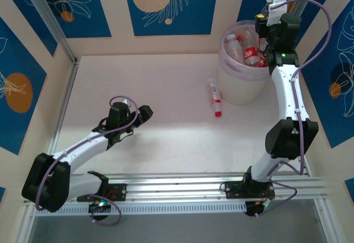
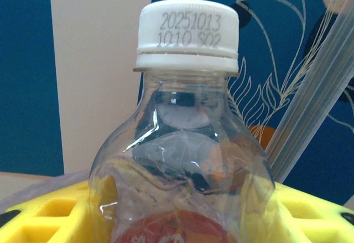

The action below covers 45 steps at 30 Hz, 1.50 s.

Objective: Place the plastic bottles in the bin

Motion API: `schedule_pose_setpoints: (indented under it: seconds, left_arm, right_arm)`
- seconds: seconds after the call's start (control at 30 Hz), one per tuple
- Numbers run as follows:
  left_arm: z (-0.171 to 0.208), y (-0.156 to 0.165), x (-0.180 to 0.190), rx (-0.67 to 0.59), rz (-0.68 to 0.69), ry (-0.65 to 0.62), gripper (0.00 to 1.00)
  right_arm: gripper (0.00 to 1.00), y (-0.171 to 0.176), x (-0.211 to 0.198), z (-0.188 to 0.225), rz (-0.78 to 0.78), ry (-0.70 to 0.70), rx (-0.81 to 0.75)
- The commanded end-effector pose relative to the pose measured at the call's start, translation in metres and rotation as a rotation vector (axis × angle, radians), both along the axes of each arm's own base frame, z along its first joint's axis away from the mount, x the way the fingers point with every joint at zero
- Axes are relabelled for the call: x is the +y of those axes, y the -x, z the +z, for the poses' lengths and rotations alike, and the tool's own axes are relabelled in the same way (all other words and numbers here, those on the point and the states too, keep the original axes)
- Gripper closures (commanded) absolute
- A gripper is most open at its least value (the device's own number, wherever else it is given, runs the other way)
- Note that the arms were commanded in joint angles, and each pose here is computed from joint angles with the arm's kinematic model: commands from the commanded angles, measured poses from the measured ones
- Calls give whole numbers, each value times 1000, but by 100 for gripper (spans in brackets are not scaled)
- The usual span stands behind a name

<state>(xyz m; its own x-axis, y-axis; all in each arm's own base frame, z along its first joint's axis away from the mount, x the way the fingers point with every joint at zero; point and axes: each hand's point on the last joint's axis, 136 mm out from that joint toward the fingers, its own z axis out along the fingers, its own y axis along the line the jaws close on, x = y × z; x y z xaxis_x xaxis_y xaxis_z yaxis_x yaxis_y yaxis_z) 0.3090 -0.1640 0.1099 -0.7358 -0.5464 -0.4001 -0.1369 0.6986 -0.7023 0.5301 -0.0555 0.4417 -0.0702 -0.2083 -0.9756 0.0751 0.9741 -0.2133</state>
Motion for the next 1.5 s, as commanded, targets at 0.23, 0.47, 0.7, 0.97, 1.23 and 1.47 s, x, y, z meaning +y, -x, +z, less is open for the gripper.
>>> schedule_pose_setpoints:
  seconds: [0.23, 0.47, 0.7, 0.97, 1.23, 1.47]
  left_arm:
    - [-2, -2, 6, -8, 11, -28, 0]
    - [0, -3, 4, -9, 9, -19, 0]
    - [1, -5, 3, -8, 6, -26, 0]
    - [0, -7, 1, -5, 3, -17, 0]
    - [-3, -7, 0, -3, 0, -18, 0]
    - [-4, -6, 3, -3, 3, -26, 0]
  right_arm:
    - [42, -11, -13, -60, 21, -49, 200]
    - [40, -18, -17, -104, 28, -121, 326]
    - [26, -20, -4, -99, 77, -175, 383]
    - [18, -5, -7, -51, 26, -217, 383]
    - [27, 1, -19, -52, -49, -225, 390]
    - [40, -7, -24, -90, -65, -262, 440]
